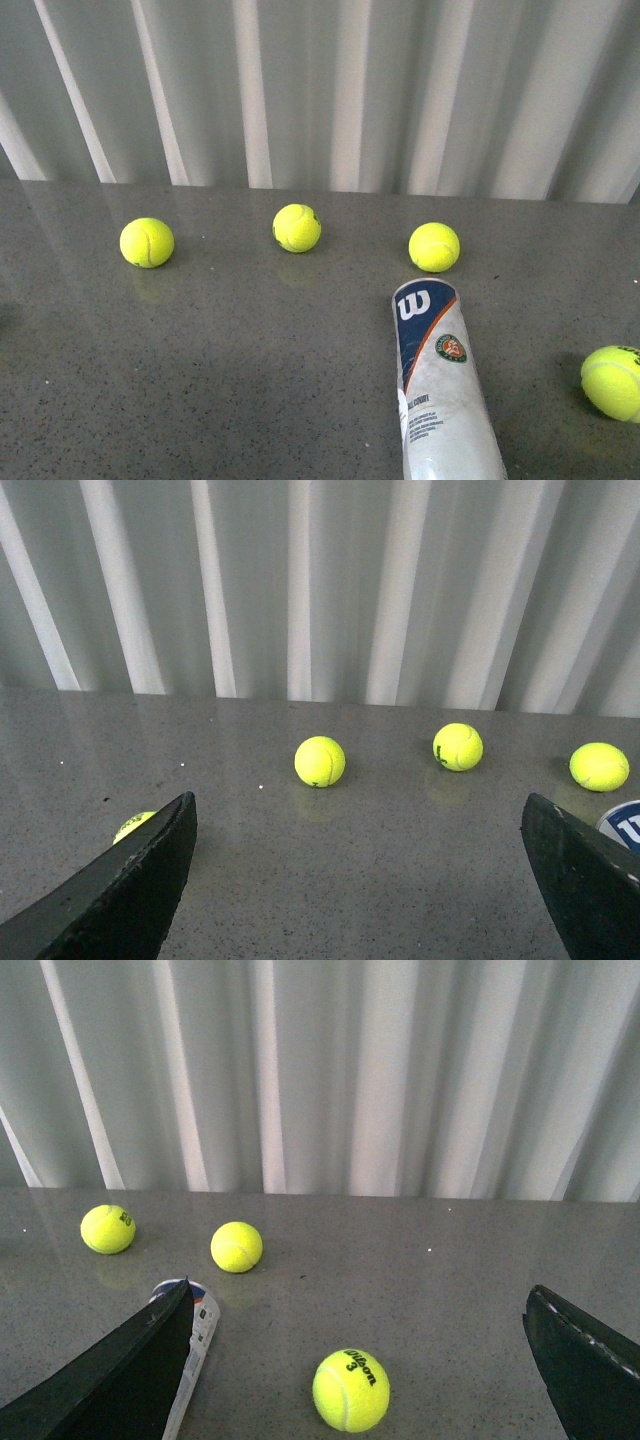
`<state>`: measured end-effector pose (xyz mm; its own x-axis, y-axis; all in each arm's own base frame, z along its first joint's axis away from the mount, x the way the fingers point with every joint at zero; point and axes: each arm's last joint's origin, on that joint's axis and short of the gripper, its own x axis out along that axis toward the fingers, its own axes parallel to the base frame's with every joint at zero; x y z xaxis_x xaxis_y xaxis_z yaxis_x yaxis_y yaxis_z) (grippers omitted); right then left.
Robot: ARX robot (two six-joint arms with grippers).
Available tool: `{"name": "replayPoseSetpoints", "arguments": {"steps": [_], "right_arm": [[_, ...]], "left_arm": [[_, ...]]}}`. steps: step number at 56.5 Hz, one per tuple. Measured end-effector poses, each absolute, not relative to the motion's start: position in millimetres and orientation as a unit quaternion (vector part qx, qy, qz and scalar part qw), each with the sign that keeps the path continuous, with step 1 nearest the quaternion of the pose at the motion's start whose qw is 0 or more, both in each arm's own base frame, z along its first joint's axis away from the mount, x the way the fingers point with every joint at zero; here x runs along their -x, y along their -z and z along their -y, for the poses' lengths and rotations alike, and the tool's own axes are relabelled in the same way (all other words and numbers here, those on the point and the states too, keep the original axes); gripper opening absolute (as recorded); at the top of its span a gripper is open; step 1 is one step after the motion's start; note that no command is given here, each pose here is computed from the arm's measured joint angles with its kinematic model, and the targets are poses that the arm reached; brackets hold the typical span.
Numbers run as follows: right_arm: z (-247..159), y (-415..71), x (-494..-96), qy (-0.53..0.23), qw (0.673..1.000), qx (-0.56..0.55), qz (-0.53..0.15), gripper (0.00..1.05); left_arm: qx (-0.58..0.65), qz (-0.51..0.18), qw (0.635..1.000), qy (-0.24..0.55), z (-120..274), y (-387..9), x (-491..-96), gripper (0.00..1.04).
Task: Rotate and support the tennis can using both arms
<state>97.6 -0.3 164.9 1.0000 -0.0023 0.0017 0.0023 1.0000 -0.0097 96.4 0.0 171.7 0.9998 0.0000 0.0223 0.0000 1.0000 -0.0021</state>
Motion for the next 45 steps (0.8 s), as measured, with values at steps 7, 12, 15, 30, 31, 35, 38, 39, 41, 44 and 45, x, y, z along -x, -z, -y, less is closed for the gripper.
{"name": "replayPoseSetpoints", "arguments": {"steps": [7, 12, 15, 30, 31, 35, 38, 39, 41, 44, 45], "right_arm": [[0.3, -164.9, -97.6, 0.001, 1.0, 0.005, 0.001, 0.98], [0.3, -164.9, -97.6, 0.001, 1.0, 0.005, 0.001, 0.98], [0.3, -164.9, -97.6, 0.001, 1.0, 0.005, 0.001, 0.98], [0.3, -164.9, -97.6, 0.001, 1.0, 0.005, 0.001, 0.98], [0.3, -164.9, -97.6, 0.001, 1.0, 0.005, 0.001, 0.98], [0.3, -164.9, -97.6, 0.001, 1.0, 0.005, 0.001, 0.98], [0.3, -164.9, -97.6, 0.001, 1.0, 0.005, 0.001, 0.98], [0.3, -164.9, -97.7, 0.001, 1.0, 0.005, 0.001, 0.98], [0.3, -164.9, -97.6, 0.001, 1.0, 0.005, 0.001, 0.98], [0.3, -164.9, -97.6, 0.001, 1.0, 0.005, 0.001, 0.98], [0.3, -164.9, -97.6, 0.001, 1.0, 0.005, 0.001, 0.98]], "left_arm": [[0.001, 0.011, 1.0, 0.0, 0.0, -171.7, -96.4, 0.98], [0.001, 0.011, 1.0, 0.0, 0.0, -171.7, -96.4, 0.98], [0.001, 0.011, 1.0, 0.0, 0.0, -171.7, -96.4, 0.98], [0.001, 0.011, 1.0, 0.0, 0.0, -171.7, -96.4, 0.98], [0.001, 0.011, 1.0, 0.0, 0.0, -171.7, -96.4, 0.98], [0.001, 0.011, 1.0, 0.0, 0.0, -171.7, -96.4, 0.98], [0.001, 0.011, 1.0, 0.0, 0.0, -171.7, -96.4, 0.98], [0.001, 0.011, 1.0, 0.0, 0.0, -171.7, -96.4, 0.98], [0.001, 0.011, 1.0, 0.0, 0.0, -171.7, -96.4, 0.98], [0.001, 0.011, 1.0, 0.0, 0.0, -171.7, -96.4, 0.98], [0.001, 0.011, 1.0, 0.0, 0.0, -171.7, -96.4, 0.98]]}}
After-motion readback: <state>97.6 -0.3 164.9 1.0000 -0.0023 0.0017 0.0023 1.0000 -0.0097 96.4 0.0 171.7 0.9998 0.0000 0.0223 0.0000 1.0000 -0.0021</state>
